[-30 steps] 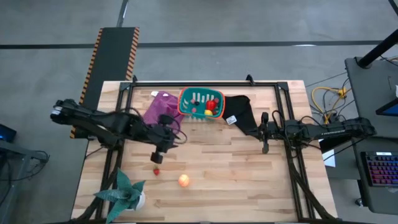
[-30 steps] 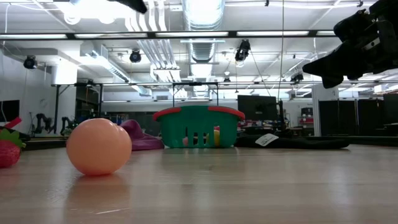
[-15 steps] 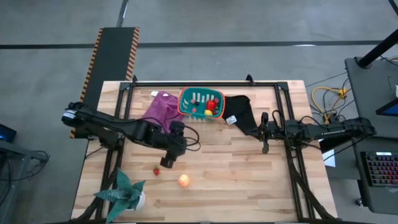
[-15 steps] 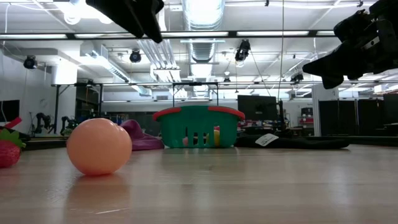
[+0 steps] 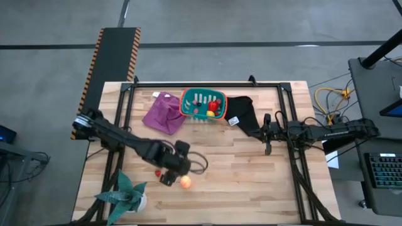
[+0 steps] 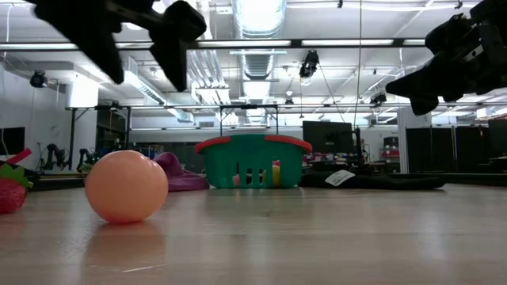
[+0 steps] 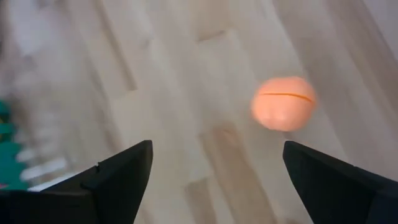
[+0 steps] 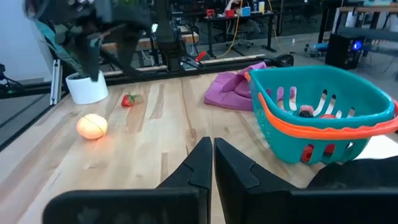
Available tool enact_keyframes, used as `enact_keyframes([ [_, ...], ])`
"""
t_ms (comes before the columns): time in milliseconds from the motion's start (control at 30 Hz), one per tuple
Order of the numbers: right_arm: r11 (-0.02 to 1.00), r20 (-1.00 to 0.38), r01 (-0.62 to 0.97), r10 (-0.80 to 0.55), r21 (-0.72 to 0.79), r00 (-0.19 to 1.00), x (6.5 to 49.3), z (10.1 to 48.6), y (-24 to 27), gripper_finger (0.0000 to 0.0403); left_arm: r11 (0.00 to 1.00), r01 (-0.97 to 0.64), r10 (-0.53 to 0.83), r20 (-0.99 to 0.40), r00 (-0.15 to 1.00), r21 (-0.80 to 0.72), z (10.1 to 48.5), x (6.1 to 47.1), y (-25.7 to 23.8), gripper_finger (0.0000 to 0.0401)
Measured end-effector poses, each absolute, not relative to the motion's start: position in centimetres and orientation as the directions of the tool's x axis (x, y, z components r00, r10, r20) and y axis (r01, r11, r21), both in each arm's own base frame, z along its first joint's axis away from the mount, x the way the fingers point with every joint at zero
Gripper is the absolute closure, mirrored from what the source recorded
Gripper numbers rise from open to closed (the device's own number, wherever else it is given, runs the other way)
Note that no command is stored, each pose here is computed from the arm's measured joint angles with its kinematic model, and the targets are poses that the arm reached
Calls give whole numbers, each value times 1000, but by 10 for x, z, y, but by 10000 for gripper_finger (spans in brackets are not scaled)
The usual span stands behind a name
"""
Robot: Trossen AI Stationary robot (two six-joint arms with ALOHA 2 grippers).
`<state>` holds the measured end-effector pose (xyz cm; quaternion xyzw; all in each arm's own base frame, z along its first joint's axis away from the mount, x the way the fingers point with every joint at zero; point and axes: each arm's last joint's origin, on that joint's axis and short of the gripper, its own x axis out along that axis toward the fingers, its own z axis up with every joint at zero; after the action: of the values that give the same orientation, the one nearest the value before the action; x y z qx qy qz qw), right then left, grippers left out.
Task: Pick and placing Produce into tupperware
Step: Put the light orange peach into the blue bin
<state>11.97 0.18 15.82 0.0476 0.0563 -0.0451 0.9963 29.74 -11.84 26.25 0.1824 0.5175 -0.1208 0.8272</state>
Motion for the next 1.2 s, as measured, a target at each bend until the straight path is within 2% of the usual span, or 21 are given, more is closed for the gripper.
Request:
enact_keyframes([
  [433, 981, -167, 108, -81, 160, 983, 119, 153, 2, 394, 894, 425, -49, -913, 405, 141, 231, 304, -159, 56],
  [1200, 982, -233, 121, -84, 148, 969, 118, 147, 2, 394, 887, 453, -88, -935, 343, 83, 192, 322, -170, 56],
])
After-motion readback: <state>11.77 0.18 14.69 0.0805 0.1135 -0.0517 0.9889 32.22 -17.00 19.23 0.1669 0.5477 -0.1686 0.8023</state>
